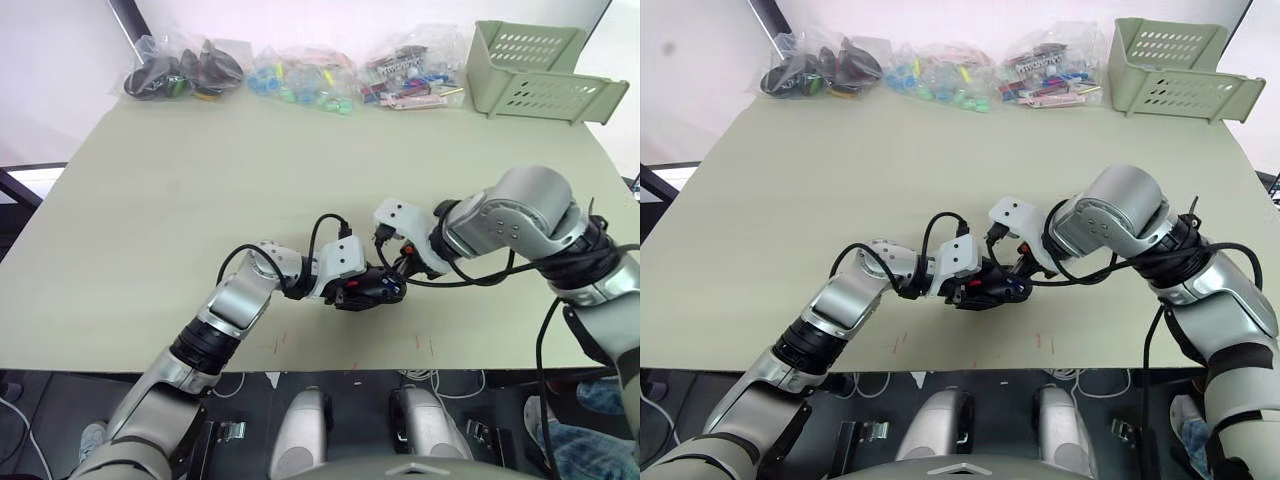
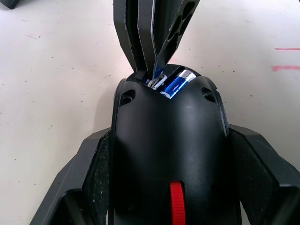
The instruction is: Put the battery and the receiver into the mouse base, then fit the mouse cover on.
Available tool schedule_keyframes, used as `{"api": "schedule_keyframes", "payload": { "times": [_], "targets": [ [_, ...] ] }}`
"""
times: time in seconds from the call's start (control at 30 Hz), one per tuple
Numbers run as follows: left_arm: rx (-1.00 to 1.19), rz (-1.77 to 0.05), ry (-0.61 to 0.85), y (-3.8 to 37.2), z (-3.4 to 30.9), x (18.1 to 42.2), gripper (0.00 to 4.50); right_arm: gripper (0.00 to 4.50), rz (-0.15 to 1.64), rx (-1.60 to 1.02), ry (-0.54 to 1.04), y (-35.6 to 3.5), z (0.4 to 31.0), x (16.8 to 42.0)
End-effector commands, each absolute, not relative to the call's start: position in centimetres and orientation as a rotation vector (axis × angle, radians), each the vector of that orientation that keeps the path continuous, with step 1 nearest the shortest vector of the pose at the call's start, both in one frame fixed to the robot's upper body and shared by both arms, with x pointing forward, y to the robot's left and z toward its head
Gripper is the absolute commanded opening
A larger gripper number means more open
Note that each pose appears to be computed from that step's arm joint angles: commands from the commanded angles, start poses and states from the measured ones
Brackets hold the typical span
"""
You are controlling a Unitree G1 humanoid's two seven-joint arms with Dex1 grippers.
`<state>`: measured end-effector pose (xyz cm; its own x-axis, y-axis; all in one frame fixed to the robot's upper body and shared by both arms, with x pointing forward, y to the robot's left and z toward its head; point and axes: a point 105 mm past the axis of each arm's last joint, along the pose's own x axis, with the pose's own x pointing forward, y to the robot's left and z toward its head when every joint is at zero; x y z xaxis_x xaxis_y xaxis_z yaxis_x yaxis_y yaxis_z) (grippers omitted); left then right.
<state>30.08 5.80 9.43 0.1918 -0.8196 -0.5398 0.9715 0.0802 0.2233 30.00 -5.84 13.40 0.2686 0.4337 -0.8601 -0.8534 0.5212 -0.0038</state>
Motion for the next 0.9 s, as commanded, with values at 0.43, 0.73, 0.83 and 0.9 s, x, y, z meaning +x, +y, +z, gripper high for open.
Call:
{"api": "schedule_keyframes", "payload": {
  "times": [0.43, 0.73, 0.83, 0.9],
  "targets": [
    [0.627, -1.343, 0.31, 6.5, 9.5, 30.6, 3.01, 0.0, 0.834, -0.534, 0.964, -7.6, 12.4, 30.4],
    [0.627, -1.342, 0.315, 6.6, 9.3, 30.6, 3.01, 0.0, 0.846, -0.51, 0.926, -7.6, 12.9, 30.1],
    [0.627, -1.342, 0.316, 6.6, 9.3, 30.6, 3.01, 0.0, 0.837, -0.512, 0.913, -7.9, 12.7, 29.9],
    [0.628, -1.343, 0.317, 6.6, 9.3, 30.6, 3.01, 0.0, 0.83, -0.512, 0.902, -8.0, 12.7, 29.9]
  ]
}}
